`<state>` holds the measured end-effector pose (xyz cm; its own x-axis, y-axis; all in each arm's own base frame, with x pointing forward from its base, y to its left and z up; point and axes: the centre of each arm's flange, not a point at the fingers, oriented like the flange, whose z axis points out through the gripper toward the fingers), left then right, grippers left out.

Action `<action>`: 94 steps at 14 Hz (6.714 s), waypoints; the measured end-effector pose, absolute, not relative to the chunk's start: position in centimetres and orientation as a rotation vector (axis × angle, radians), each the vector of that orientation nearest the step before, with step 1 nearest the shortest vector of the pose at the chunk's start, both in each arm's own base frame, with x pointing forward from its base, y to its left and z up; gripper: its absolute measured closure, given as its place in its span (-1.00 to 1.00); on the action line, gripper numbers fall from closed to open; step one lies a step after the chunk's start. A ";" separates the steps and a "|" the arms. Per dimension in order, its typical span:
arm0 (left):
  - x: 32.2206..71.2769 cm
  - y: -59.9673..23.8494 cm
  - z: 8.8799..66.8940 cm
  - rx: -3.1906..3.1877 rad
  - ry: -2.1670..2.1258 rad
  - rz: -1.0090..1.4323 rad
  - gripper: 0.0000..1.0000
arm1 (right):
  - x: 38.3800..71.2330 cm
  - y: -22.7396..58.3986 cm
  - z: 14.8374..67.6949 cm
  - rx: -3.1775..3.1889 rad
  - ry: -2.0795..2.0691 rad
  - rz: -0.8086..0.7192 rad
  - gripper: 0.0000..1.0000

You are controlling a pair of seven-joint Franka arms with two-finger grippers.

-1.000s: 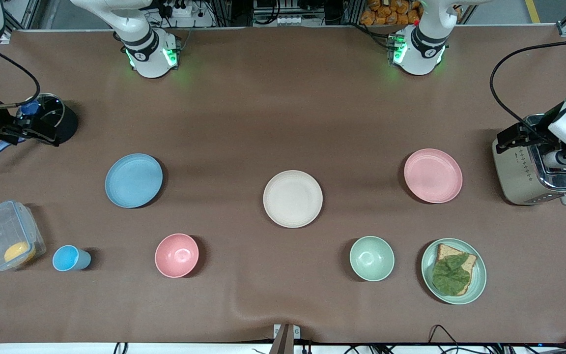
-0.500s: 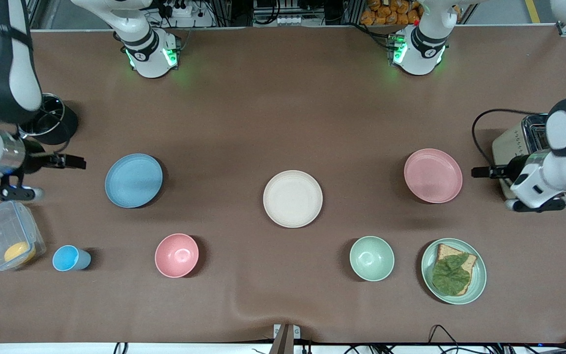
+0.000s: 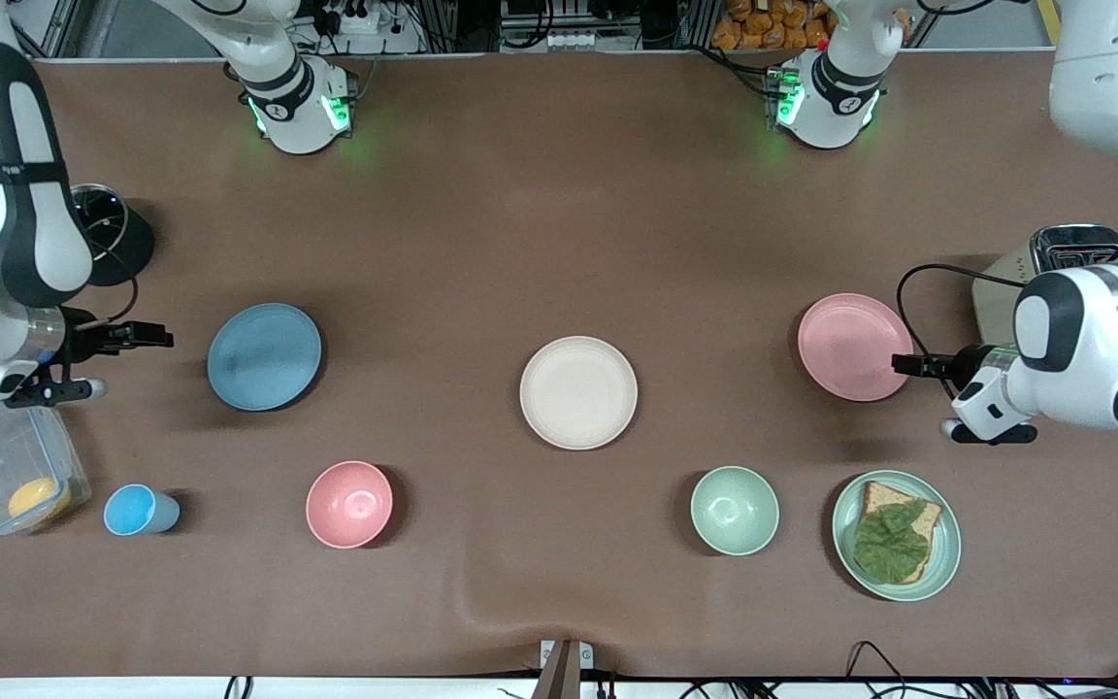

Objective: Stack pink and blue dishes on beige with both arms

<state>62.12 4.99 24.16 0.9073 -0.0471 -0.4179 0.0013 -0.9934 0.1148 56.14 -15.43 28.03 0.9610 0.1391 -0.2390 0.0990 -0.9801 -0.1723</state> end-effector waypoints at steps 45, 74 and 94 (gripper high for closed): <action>63.9 -26.7 21.7 2.693 -0.210 -0.382 0.89 | 63.3 11.9 30.1 -2.603 -0.023 0.670 0.96; 64.8 -29.7 29.9 2.818 -0.165 -0.186 -0.92 | 62.4 20.3 30.1 -2.585 0.025 0.662 0.96; 59.3 -8.8 60.4 3.125 -0.182 0.077 -1.00 | 62.2 36.7 22.3 -2.624 0.130 0.329 -0.44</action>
<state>59.33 -8.80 60.41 0.9920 -0.1160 0.0496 -0.1165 -0.9932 0.0074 62.19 36.68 22.34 0.9665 -0.0325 -0.2547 -0.1504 -0.8759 -0.4585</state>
